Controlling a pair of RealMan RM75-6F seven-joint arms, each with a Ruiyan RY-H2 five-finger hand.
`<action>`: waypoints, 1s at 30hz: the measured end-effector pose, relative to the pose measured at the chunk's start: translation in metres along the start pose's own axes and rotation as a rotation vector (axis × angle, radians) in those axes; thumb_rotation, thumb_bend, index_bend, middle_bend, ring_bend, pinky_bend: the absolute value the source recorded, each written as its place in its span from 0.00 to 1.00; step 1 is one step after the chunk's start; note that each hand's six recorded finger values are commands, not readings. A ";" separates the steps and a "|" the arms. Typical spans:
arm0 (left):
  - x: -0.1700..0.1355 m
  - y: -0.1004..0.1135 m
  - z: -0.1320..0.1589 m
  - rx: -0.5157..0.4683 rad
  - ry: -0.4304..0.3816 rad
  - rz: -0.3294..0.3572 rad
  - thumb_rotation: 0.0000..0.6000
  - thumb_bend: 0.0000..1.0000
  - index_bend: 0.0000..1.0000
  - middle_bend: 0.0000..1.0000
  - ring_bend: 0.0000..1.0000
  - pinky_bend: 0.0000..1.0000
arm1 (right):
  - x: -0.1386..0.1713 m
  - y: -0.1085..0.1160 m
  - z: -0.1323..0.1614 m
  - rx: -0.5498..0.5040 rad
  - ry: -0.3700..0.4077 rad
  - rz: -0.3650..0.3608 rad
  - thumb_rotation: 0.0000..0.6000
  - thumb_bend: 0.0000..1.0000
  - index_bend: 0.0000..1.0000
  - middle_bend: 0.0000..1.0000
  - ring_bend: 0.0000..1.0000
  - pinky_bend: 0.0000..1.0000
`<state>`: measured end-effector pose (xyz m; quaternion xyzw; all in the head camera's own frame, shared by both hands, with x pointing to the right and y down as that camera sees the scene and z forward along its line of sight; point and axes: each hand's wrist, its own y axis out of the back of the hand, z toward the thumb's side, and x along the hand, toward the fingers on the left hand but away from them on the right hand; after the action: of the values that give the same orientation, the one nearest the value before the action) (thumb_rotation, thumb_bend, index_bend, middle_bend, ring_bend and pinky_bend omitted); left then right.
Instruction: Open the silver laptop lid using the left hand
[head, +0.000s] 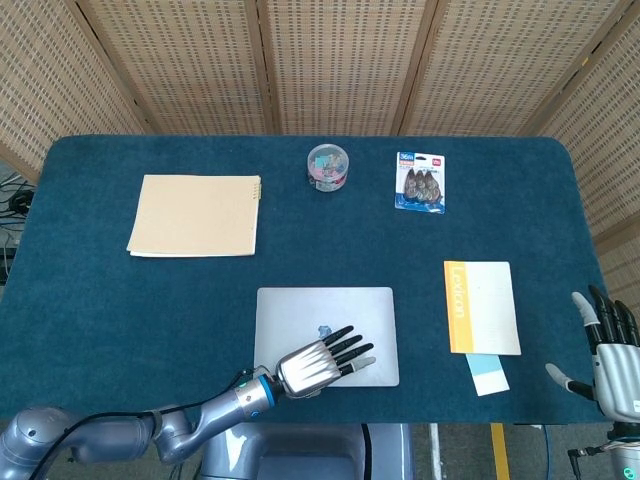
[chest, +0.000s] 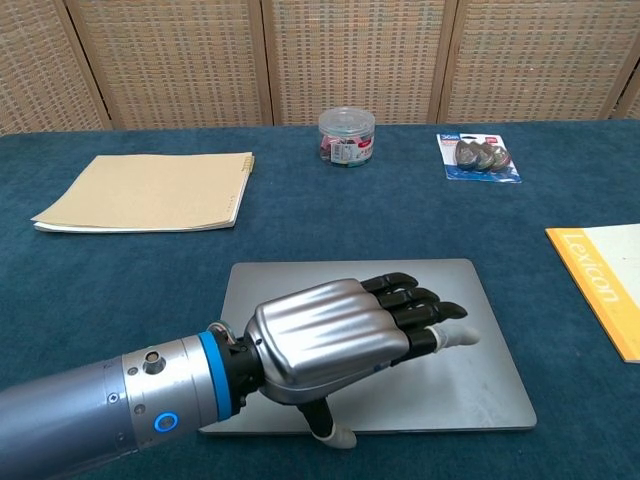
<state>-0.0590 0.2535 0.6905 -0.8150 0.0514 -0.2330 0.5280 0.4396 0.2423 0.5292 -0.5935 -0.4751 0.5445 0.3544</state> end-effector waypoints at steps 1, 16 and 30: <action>0.001 -0.001 0.001 -0.002 0.000 -0.003 1.00 0.00 0.00 0.00 0.00 0.00 | 0.000 0.000 0.000 0.000 0.000 0.000 1.00 0.00 0.00 0.00 0.00 0.00; 0.010 -0.006 0.001 0.005 0.016 -0.001 1.00 0.18 0.00 0.00 0.00 0.00 | -0.001 0.000 -0.002 -0.009 -0.002 0.003 1.00 0.00 0.00 0.00 0.00 0.00; 0.009 -0.001 -0.001 0.008 0.022 0.004 1.00 0.22 0.00 0.00 0.00 0.00 | -0.001 0.000 -0.002 -0.014 -0.001 0.012 1.00 0.00 0.00 0.00 0.00 0.00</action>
<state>-0.0519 0.2505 0.6949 -0.8100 0.0578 -0.2413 0.5313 0.4411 0.2420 0.5301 -0.5985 -0.4756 0.5434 0.3468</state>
